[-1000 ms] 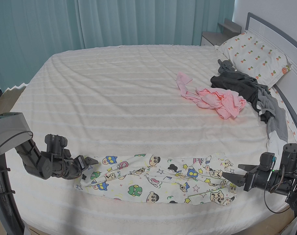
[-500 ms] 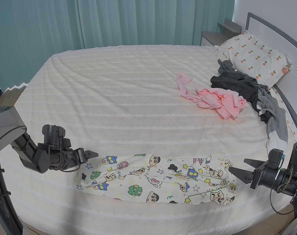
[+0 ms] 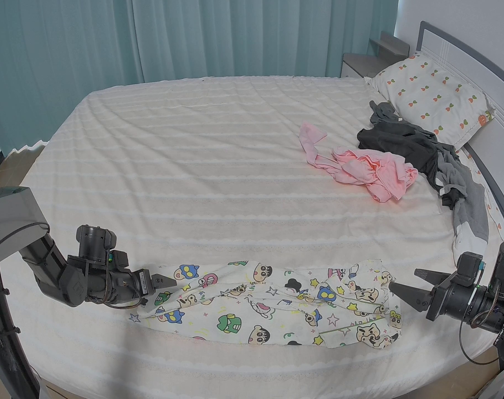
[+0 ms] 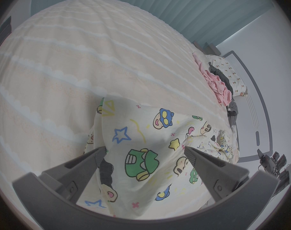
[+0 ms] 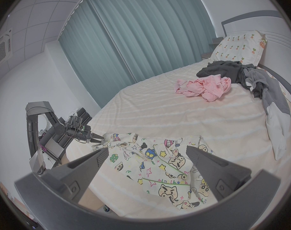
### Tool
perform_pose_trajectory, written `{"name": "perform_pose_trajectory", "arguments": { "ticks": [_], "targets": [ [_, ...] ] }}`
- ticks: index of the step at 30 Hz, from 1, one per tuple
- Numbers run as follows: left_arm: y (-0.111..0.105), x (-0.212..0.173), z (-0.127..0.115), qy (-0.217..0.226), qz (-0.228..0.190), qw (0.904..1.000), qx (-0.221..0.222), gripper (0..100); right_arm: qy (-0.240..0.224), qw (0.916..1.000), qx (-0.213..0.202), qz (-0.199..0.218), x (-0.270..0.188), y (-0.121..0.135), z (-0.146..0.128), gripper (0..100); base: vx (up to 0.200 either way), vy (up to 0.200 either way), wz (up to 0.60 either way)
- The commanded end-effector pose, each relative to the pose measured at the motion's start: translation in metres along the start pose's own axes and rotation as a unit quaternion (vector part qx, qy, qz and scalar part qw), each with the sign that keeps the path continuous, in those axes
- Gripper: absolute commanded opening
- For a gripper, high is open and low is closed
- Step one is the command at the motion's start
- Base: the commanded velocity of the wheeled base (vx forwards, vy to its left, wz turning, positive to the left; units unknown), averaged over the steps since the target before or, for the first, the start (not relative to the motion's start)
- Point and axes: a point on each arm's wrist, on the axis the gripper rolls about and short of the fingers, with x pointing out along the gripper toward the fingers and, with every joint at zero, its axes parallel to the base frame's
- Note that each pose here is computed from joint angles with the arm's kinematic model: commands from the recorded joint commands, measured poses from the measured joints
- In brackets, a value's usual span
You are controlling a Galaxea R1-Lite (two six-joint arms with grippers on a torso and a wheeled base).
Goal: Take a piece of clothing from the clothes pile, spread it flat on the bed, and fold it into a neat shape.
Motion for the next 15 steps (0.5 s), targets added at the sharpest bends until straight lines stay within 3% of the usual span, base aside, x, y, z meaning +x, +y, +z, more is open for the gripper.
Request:
{"name": "perform_pose_trajectory", "arguments": {
  "ticks": [1, 6, 15],
  "targets": [
    [0.000, 0.001, -0.002, 0.003, 0.002, 1.0000, 0.000, 100, 0.006, 1.0000, 0.001, 0.000, -0.003, 0.001, -0.003, 100, 0.000, 0.000, 0.00],
    [0.002, -0.013, 0.004, -0.015, 0.005, 0.9999, -0.006, 100, 0.006, 1.0000, 0.001, 0.002, -0.003, 0.002, -0.004, 100, 0.000, 0.000, 0.00],
    [0.012, -0.017, -0.010, 0.004, 0.016, 0.9997, -0.019, 100, 0.011, 0.9999, 0.004, 0.001, -0.002, 0.001, -0.005, 100, 0.000, 0.000, 0.00]
  ]
}}
